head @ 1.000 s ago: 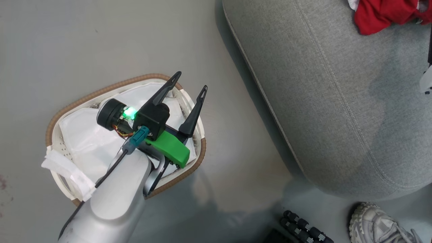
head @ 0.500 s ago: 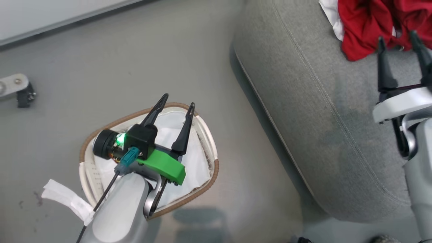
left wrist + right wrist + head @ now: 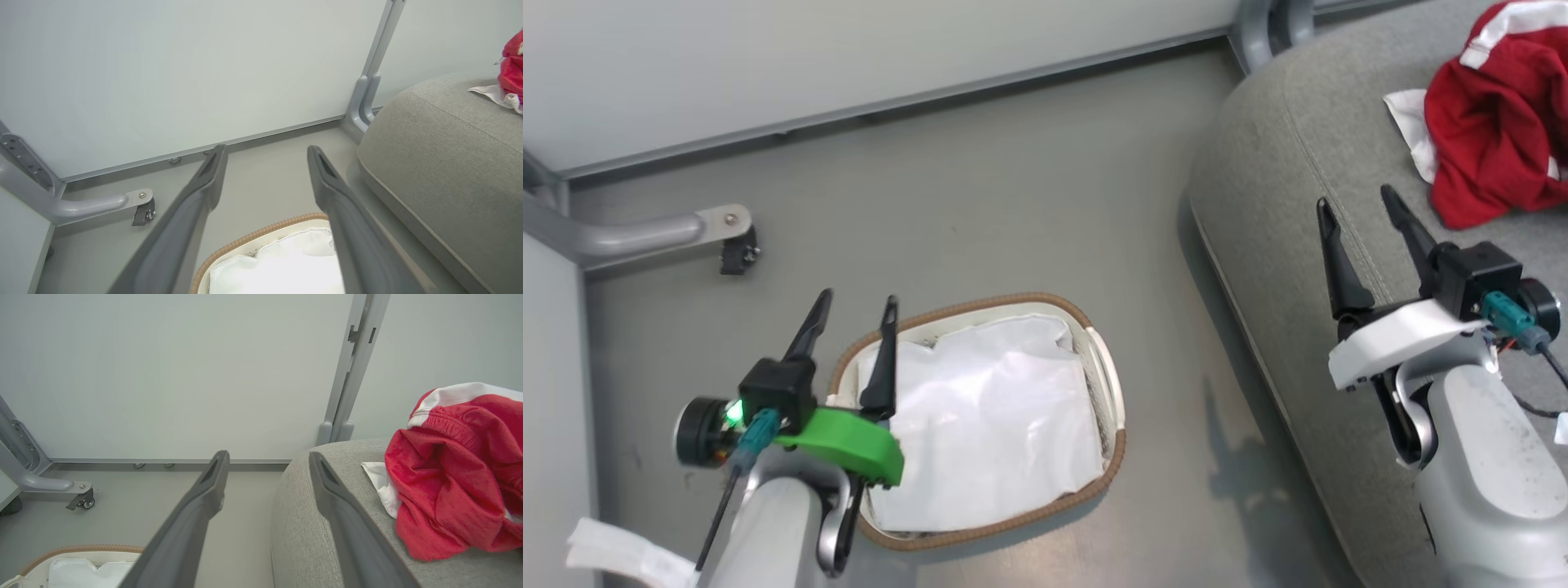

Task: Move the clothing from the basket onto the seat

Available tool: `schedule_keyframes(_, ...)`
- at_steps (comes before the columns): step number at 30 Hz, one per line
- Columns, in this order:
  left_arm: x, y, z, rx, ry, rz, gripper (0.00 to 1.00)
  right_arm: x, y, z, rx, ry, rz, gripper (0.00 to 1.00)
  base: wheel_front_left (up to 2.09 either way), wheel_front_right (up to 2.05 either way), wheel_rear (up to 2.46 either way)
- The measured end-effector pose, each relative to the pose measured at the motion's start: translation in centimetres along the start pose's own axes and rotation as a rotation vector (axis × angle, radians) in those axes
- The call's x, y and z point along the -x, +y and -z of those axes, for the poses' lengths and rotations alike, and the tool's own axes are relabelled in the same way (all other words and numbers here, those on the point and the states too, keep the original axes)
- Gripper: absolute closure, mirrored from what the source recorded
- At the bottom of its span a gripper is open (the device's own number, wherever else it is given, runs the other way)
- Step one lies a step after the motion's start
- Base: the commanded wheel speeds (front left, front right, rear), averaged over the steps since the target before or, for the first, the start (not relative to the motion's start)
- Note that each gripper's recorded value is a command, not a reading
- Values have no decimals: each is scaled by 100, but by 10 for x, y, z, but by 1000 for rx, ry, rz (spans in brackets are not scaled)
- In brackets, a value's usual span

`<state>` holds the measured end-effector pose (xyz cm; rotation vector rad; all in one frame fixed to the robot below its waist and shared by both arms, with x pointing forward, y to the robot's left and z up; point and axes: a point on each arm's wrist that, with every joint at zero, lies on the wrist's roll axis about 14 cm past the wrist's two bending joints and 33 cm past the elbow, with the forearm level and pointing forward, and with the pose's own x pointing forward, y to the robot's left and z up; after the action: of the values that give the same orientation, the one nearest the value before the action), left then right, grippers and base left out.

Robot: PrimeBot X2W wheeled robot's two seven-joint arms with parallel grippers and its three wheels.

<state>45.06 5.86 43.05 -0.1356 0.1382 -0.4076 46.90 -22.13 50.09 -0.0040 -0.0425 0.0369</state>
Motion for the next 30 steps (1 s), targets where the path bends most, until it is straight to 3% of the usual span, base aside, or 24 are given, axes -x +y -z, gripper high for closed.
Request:
schedule_keyframes(5, 36, 37, -4, -7, -5, -147, 0, 10, 19, 0, -51, 1, -23, 0, 0, 0, 0)
schedule_keyframes(11, 79, 60, -2, 4, -1, -272, 0, 36, 38, 13, -99, 41, -40, 0, 0, 0, 0)
schedule_keyframes(19, 118, 68, -5, 17, -24, -350, 0, 63, 54, 17, -135, 57, -60, 0, 0, 0, 0)
schedule_keyframes(30, 138, 61, 4, 107, -26, -363, 0, 78, 62, 23, -155, 78, -68, 0, 0, 0, 0)
